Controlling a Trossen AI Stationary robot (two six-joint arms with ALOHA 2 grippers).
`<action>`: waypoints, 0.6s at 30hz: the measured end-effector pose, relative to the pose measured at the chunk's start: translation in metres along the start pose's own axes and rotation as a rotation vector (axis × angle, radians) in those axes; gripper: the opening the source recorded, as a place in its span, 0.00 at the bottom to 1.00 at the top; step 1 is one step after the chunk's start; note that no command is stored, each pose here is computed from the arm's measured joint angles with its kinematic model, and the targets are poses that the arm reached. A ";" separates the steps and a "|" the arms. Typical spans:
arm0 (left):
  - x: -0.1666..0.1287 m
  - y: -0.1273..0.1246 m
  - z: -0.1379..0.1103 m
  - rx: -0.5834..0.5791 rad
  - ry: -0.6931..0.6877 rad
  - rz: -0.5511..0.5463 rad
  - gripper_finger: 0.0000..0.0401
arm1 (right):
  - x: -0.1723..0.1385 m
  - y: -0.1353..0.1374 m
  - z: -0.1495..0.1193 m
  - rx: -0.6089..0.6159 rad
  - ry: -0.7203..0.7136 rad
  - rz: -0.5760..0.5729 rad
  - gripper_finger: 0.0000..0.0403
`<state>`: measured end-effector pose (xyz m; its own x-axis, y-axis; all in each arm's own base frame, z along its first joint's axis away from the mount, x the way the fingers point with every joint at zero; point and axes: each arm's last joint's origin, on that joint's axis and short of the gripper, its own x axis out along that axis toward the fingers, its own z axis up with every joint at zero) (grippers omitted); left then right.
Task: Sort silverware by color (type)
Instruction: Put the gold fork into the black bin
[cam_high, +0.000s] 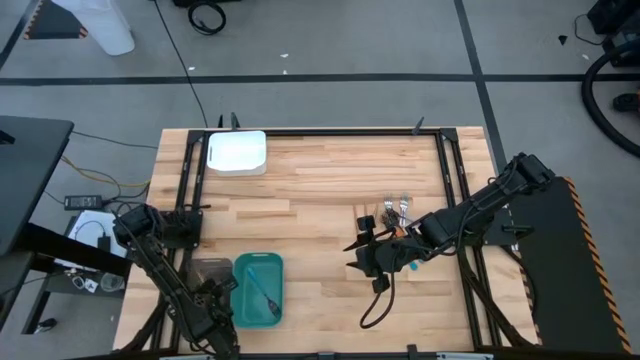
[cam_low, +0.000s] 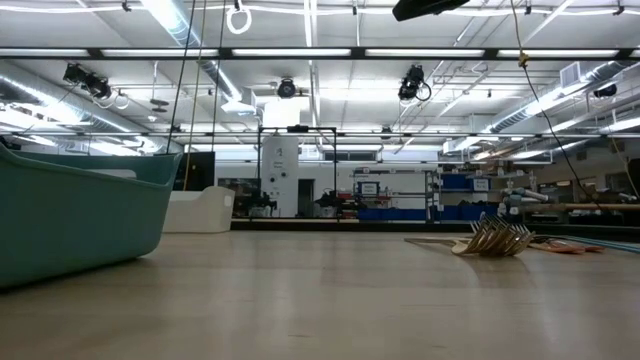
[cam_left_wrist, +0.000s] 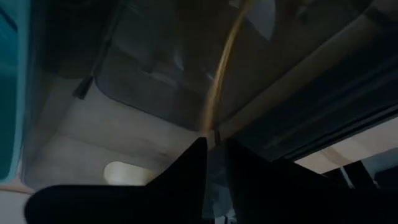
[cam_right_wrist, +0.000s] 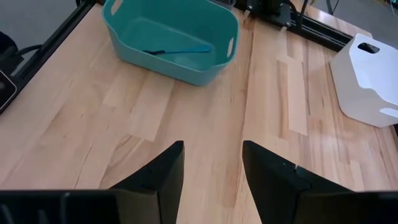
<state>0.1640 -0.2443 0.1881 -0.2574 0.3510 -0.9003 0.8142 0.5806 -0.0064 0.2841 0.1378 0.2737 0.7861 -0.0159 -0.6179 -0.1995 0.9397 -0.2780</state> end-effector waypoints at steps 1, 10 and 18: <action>0.000 0.000 0.000 -0.009 0.001 0.000 0.18 | 0.000 0.000 0.000 -0.001 0.000 0.000 0.43; -0.017 0.001 -0.010 -0.027 0.038 0.036 0.30 | 0.000 0.000 0.000 0.001 0.000 -0.001 0.43; -0.043 0.009 -0.011 -0.055 -0.079 0.233 0.30 | 0.005 0.000 -0.009 -0.018 0.081 0.003 0.43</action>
<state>0.1770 -0.2460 0.2310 -0.0228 0.4230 -0.9058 0.8168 0.5303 0.2271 0.2833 0.1345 0.2642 0.7357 -0.0412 -0.6761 -0.2131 0.9334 -0.2887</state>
